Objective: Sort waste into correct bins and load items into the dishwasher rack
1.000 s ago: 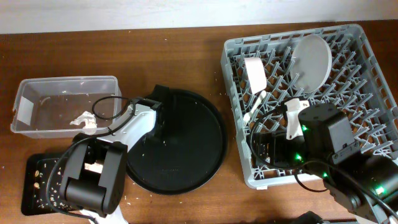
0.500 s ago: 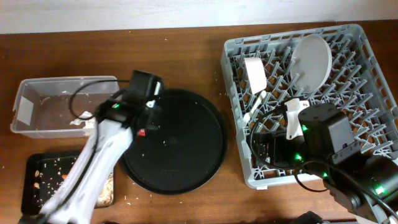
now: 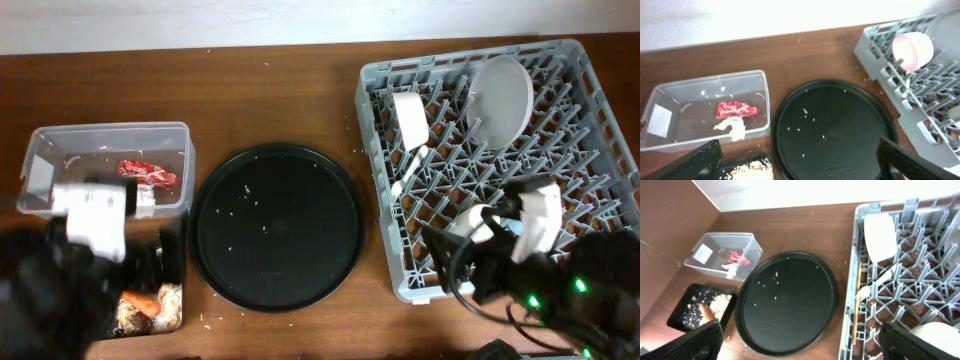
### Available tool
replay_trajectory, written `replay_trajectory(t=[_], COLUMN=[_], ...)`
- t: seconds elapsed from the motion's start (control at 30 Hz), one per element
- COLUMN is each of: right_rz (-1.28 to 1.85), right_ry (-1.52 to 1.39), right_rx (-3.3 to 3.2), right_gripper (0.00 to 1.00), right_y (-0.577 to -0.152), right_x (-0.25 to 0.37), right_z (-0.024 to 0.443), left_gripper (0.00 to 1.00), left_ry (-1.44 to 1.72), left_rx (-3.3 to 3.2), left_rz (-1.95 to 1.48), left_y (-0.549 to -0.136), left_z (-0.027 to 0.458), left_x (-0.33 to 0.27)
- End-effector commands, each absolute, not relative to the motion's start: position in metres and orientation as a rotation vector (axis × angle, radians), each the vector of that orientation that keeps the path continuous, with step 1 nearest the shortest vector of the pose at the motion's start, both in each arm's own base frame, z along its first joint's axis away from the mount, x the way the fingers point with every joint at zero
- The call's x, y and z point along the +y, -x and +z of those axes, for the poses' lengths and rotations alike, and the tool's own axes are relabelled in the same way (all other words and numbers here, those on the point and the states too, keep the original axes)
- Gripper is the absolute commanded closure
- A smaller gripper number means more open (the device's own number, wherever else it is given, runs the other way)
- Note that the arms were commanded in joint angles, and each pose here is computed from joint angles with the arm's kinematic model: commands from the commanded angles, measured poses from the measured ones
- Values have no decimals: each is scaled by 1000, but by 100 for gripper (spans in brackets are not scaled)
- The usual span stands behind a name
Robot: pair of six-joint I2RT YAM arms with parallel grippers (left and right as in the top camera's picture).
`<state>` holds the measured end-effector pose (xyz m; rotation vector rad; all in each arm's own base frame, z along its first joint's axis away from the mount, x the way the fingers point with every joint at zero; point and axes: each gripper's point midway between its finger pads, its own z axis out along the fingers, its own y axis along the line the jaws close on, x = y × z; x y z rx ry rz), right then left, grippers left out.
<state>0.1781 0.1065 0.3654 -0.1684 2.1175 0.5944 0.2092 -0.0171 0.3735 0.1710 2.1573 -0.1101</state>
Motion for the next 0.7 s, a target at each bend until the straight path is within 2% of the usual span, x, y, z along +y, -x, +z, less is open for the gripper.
replay_trajectory(t=[0.0, 0.07, 0.17, 0.3, 0.37, 0.43, 0.53, 0.57, 0.6, 0.67], right_rz=[576, 566, 583, 449, 345, 338, 336, 340, 333, 319], right_ry=[183, 183, 189, 187, 299, 294, 248, 243, 227, 237], right_rx=[2156, 2190, 2196, 2186, 1951, 1763, 1799, 1814, 1818, 1697], right_gripper=[1, 1, 1, 1, 1, 1, 1, 1, 2, 1], right_y=[-165, -162, -160, -167, -182, -192, -191, -198, -207, -223], right_x=[100, 99, 101, 85, 78, 74, 65, 64, 62, 63], right_z=[357, 350, 350, 347, 365, 336, 209, 187, 171, 176], left_gripper=[1, 1, 1, 1, 1, 0, 1, 1, 1, 1], left_ry=[-267, -268, -246, -242, -242, -242, -242, -242, -242, -242], left_rx=[1973, 1960, 2195, 2232, 2232, 2232, 2232, 2232, 2232, 2231], left_rz=[-118, -115, -180, -190, -190, -190, -190, -190, -190, -191], left_y=[-148, -119, -72, -66, -66, -66, -66, -66, -66, -66], left_z=[400, 394, 340, 332, 332, 332, 332, 332, 332, 332], left_x=[-36, -39, -44, -45, -45, -45, -45, -45, -45, -45])
